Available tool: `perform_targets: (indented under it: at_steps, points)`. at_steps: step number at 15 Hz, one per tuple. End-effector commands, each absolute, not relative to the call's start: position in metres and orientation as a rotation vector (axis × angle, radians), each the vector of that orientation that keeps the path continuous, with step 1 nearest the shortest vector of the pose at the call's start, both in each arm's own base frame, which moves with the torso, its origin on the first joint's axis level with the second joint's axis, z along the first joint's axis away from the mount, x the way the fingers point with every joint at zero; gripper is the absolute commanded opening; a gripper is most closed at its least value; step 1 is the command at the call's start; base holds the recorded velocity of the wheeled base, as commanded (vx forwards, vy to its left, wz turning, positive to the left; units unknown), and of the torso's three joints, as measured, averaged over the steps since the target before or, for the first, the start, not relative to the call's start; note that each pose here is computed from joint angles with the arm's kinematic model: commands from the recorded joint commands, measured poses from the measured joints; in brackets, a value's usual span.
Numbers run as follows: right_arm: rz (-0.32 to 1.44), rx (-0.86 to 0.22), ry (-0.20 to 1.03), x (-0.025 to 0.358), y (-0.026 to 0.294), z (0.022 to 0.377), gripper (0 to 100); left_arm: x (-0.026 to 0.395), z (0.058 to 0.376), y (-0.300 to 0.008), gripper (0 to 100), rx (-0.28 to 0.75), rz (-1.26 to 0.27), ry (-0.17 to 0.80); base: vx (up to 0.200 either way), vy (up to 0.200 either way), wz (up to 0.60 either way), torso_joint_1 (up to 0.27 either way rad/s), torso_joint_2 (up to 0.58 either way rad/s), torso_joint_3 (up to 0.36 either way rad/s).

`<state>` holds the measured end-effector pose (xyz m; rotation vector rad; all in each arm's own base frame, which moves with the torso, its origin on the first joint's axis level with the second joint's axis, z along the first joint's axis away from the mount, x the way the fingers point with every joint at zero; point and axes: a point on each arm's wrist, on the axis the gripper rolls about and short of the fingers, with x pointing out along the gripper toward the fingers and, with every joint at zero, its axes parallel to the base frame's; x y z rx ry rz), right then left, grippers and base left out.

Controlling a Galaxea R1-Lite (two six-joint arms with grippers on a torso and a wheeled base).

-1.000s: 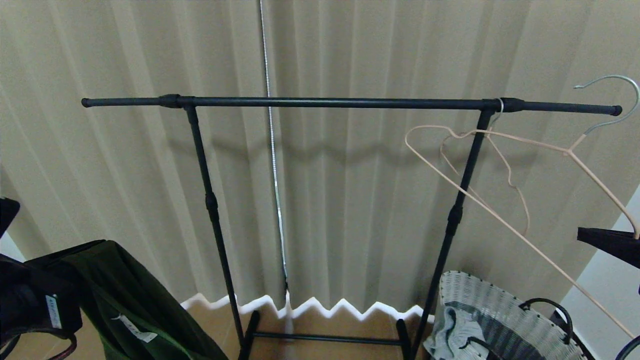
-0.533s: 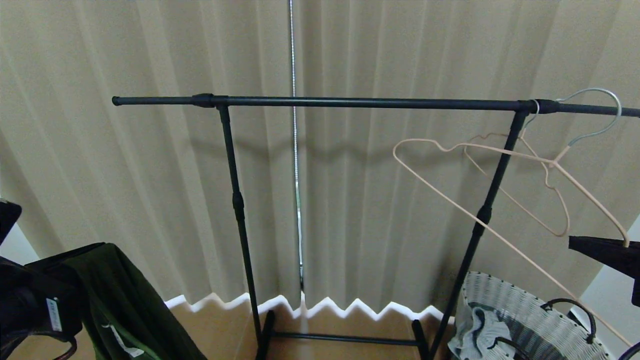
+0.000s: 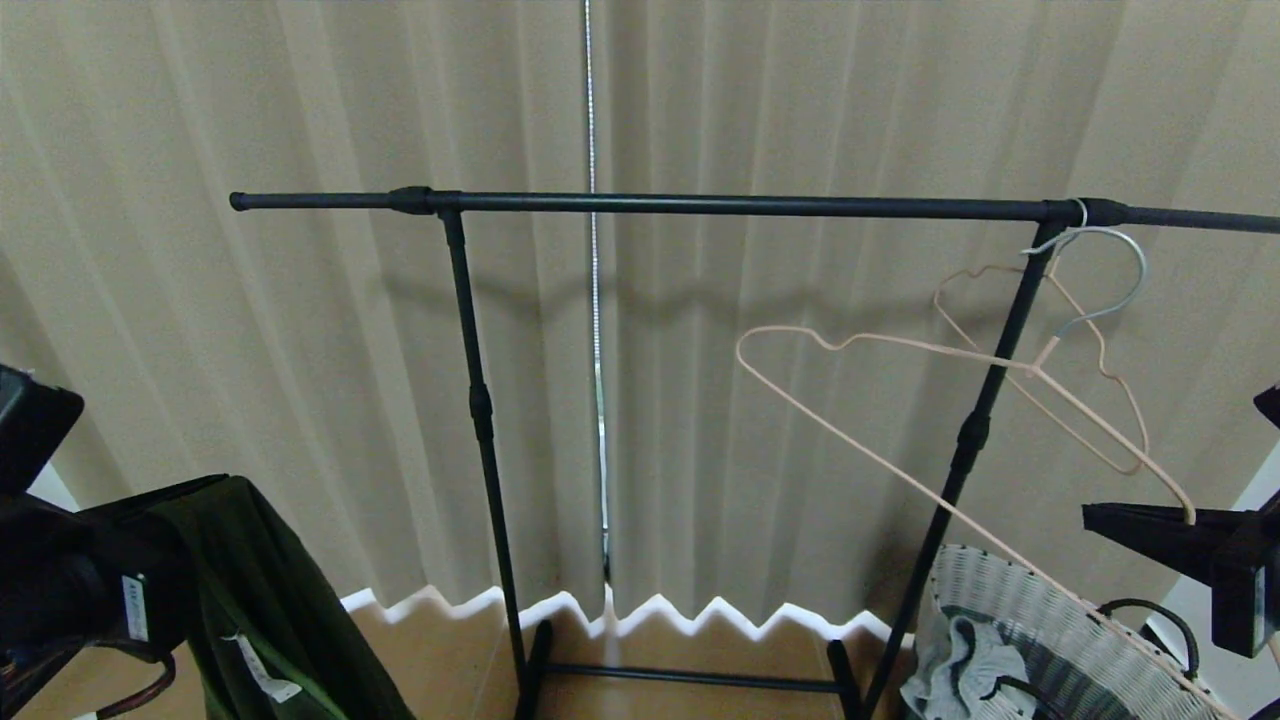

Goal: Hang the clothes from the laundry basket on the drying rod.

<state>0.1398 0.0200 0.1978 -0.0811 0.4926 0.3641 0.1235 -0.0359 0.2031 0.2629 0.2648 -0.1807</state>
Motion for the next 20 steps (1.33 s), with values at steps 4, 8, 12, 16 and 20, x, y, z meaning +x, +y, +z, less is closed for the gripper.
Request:
perform_targets:
  at_steps: [4, 8, 12, 16, 20]
  points:
    - [0.466, -0.077, 0.562, 0.149, 0.044, 0.188, 0, 0.150, 0.217, -0.049, 0, 0.254, -0.193, 0.271, 0.000, 0.000, 0.00, 0.000, 0.00, 0.000]
    - [0.536, -0.031, 0.619, 0.151, 0.062, 0.182, 0, 0.170, 0.220, -0.070, 0, 0.187, -0.209, 0.304, 0.000, 0.000, 0.00, 0.000, 0.00, 0.000]
    - [0.611, 0.027, 0.658, 0.153, 0.093, 0.178, 0, 0.207, 0.216, -0.105, 0, 0.146, -0.147, 0.356, 0.000, 0.000, 0.00, 0.000, 0.00, 0.000]
    - [0.774, 0.031, 0.620, 0.137, 0.120, 0.182, 0, 0.243, 0.216, -0.122, 0, 0.075, -0.029, 0.344, 0.000, 0.000, 0.00, 0.000, 0.00, 0.000]
    - [0.857, 0.030, 0.631, 0.125, 0.132, 0.183, 0, 0.248, 0.215, -0.123, 0, 0.062, -0.021, 0.347, 0.000, 0.000, 0.00, 0.000, 0.00, 0.000]
